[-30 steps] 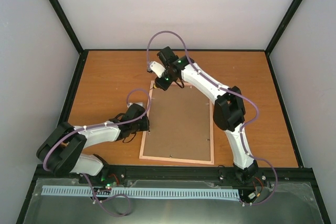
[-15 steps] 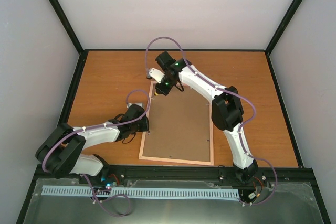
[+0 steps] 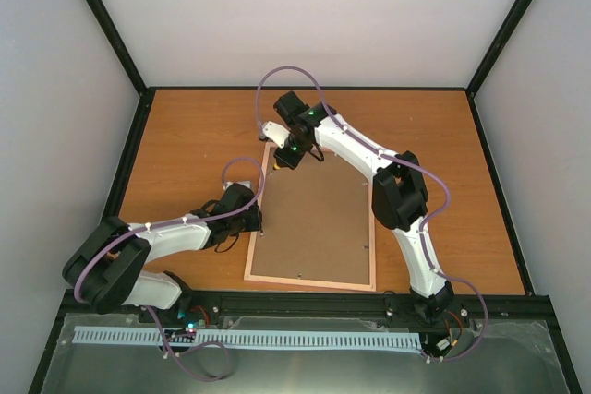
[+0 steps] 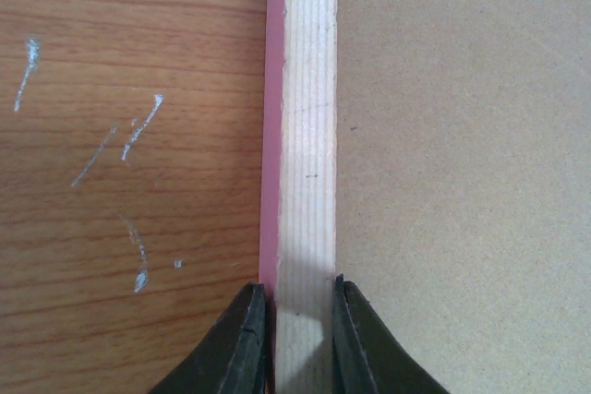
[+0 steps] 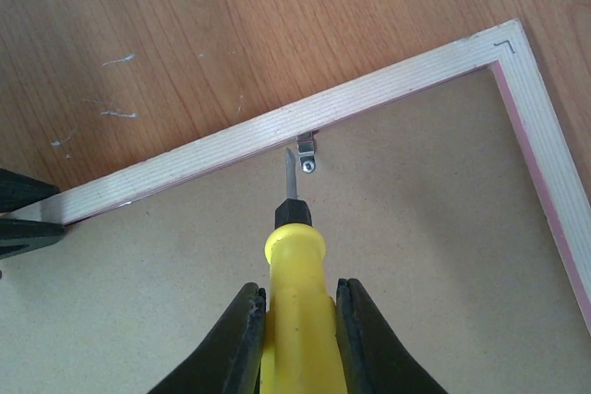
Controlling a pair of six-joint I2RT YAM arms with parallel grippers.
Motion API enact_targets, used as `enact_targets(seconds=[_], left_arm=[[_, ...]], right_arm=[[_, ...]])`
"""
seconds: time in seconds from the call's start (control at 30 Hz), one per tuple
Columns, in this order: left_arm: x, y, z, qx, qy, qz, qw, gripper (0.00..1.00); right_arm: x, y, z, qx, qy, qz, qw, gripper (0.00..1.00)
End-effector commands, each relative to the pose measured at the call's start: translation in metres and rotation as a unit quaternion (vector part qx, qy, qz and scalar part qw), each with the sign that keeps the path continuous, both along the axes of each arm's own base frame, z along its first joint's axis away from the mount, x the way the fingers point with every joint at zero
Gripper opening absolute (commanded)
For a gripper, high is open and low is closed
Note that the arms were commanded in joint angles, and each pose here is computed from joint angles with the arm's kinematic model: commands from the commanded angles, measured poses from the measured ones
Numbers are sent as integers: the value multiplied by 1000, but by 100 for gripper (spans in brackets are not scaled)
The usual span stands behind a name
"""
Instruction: Take the photo out of the frame
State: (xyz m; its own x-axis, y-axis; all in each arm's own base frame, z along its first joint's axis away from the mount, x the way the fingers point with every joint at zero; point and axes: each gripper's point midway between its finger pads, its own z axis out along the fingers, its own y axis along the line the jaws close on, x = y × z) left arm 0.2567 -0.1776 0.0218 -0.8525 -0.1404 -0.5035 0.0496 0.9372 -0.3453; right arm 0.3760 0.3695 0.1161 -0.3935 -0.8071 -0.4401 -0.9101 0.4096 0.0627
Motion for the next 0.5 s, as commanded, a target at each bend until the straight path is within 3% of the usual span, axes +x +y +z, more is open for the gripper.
enact_targets(seconds=[0.0, 0.47], left_arm=[[2, -11, 3, -25, 4, -10, 1000, 1], [2, -10, 3, -25, 4, -9, 1000, 1]], right_arm=[[-10, 5, -14, -8, 17, 19, 1000, 3], [4, 1, -30, -37, 0, -18, 999, 3]])
